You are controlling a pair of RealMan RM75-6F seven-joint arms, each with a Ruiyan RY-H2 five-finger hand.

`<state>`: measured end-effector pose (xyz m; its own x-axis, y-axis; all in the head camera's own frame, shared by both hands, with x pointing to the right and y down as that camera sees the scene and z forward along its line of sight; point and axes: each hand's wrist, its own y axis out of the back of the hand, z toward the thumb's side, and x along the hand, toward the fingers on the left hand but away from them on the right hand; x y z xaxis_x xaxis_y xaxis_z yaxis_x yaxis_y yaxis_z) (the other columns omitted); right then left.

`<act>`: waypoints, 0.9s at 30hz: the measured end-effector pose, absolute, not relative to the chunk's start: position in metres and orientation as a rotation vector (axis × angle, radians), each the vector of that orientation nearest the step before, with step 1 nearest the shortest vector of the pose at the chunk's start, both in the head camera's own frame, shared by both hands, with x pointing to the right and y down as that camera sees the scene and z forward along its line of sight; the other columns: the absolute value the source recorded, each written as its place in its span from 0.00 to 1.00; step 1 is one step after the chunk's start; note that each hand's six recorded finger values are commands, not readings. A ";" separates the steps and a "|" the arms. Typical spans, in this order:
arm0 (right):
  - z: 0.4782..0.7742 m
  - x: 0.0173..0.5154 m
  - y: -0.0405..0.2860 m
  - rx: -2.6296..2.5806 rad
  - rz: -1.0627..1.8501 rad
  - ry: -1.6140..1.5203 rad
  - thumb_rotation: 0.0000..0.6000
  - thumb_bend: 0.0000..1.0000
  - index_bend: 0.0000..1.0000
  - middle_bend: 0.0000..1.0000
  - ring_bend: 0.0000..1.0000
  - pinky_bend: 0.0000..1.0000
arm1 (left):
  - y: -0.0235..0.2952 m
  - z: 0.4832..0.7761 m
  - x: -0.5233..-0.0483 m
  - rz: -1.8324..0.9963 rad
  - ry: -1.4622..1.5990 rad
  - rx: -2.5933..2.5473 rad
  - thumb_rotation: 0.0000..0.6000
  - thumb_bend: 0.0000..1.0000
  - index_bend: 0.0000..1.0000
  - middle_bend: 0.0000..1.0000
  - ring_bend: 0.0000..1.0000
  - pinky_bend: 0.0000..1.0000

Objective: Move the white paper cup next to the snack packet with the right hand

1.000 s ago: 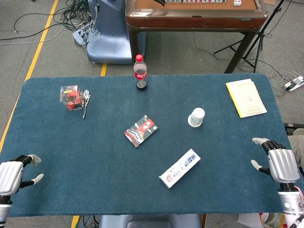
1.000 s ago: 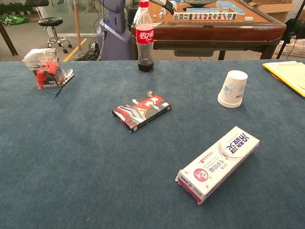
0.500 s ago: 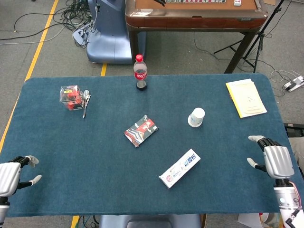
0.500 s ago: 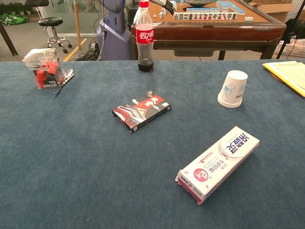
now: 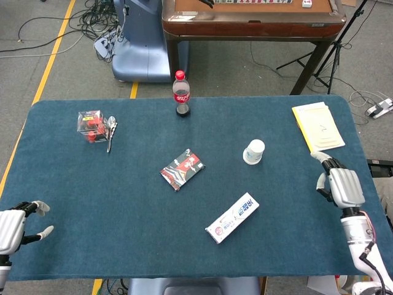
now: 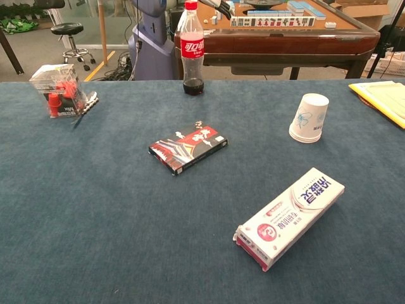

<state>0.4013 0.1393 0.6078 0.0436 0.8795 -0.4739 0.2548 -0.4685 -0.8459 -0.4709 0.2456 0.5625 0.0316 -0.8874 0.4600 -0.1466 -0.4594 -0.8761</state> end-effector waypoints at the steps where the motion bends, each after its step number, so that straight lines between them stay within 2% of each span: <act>1: 0.610 0.399 0.134 -1.784 1.456 -1.151 1.00 1.00 0.17 0.17 0.18 0.36 | 0.245 0.562 -0.471 -1.483 1.061 -1.676 1.00 0.02 0.47 0.53 0.45 0.58; 9: 0.636 0.386 0.105 -1.843 1.522 -1.151 1.00 1.00 0.10 0.14 0.15 0.31 | 0.244 0.561 -0.472 -1.478 1.076 -1.683 1.00 0.02 0.47 0.53 0.45 0.58; 16: 0.665 0.373 0.086 -1.873 1.583 -1.141 1.00 1.00 0.10 0.14 0.15 0.31 | 0.244 0.561 -0.474 -1.483 1.080 -1.689 1.00 0.02 0.47 0.53 0.45 0.58; 27: 0.702 0.345 0.073 -2.003 1.599 -1.163 1.00 1.00 0.10 0.14 0.15 0.31 | 0.244 0.562 -0.475 -1.490 1.087 -1.697 1.00 0.02 0.47 0.53 0.45 0.58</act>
